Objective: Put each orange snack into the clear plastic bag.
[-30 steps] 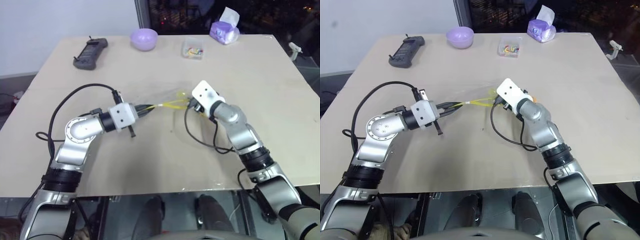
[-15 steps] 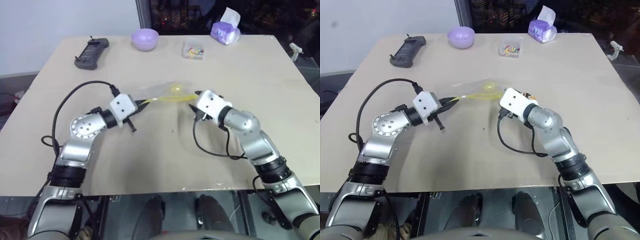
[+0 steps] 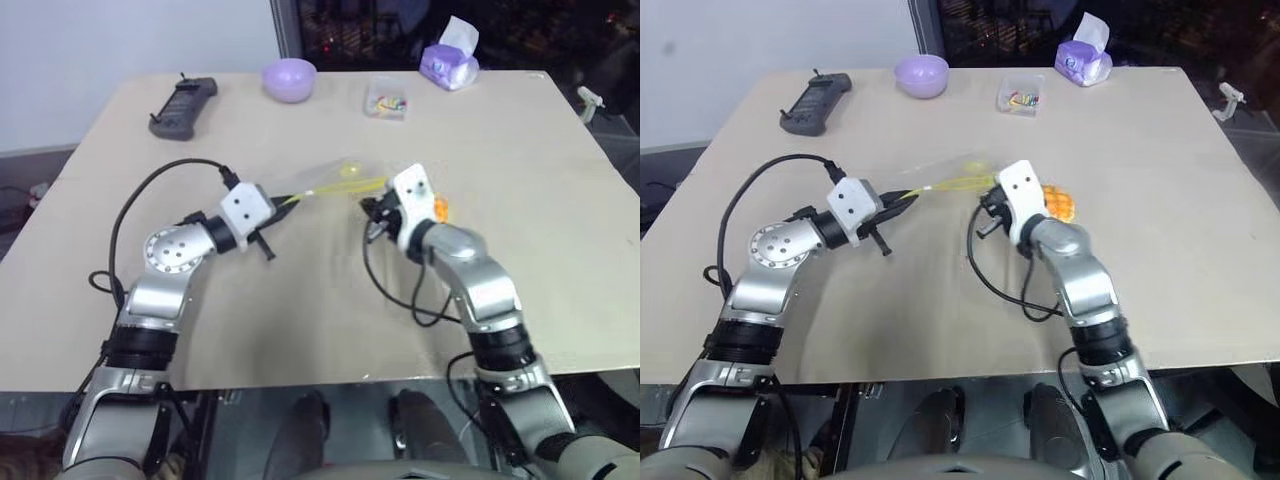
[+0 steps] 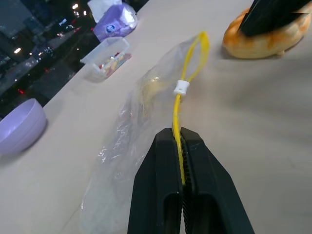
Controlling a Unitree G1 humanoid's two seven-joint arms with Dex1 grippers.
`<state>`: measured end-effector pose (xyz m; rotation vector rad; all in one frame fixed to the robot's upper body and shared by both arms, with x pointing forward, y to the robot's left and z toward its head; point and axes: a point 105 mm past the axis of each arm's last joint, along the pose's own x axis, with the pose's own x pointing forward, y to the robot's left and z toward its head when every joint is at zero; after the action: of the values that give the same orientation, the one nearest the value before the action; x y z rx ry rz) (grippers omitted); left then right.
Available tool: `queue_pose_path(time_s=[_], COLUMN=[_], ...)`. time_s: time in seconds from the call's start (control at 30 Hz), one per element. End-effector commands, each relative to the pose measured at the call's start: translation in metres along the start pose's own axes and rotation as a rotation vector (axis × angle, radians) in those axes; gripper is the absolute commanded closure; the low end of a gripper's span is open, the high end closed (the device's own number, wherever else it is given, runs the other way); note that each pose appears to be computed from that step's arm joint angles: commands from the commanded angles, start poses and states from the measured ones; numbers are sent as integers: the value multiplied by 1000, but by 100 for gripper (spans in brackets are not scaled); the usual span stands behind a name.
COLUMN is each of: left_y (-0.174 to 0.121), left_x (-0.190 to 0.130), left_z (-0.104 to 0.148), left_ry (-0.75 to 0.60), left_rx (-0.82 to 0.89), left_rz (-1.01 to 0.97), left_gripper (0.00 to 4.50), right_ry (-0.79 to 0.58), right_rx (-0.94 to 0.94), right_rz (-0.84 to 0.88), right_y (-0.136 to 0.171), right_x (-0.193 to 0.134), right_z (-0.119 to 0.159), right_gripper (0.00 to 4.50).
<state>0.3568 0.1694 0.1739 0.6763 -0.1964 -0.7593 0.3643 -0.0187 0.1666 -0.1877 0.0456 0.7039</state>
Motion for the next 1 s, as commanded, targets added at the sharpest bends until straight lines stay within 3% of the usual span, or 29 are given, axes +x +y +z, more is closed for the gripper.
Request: queue_pose_path(time_s=[0.03, 0.53, 0.67, 0.73, 0.8, 1.0], left_y=[1, -21, -21, -18, -15, -12], left_x=[-3, -5, -7, -7, -7, -7], left_z=[18, 31, 26, 21, 18, 13], left_ry=[-61, -129, -109, -89, -75, -58], left_rx=[64, 41, 32, 33, 26, 11], left_rz=[-2, -99, -110, -108, -102, -88], left_gripper=[450, 450, 450, 450, 450, 450], right_ry=[-69, -98, -115, -114, -107, -99], right_rx=[76, 89, -703, -938, -1050, -1141], right_rz=[-27, 5, -95, -116, -112, -91], right_y=[-8, 7, 8, 4, 0, -5], right_x=[6, 25, 37, 40, 41, 42], right_z=[21, 22, 16, 6, -3, -13], right_gripper=[447, 447, 447, 447, 447, 176])
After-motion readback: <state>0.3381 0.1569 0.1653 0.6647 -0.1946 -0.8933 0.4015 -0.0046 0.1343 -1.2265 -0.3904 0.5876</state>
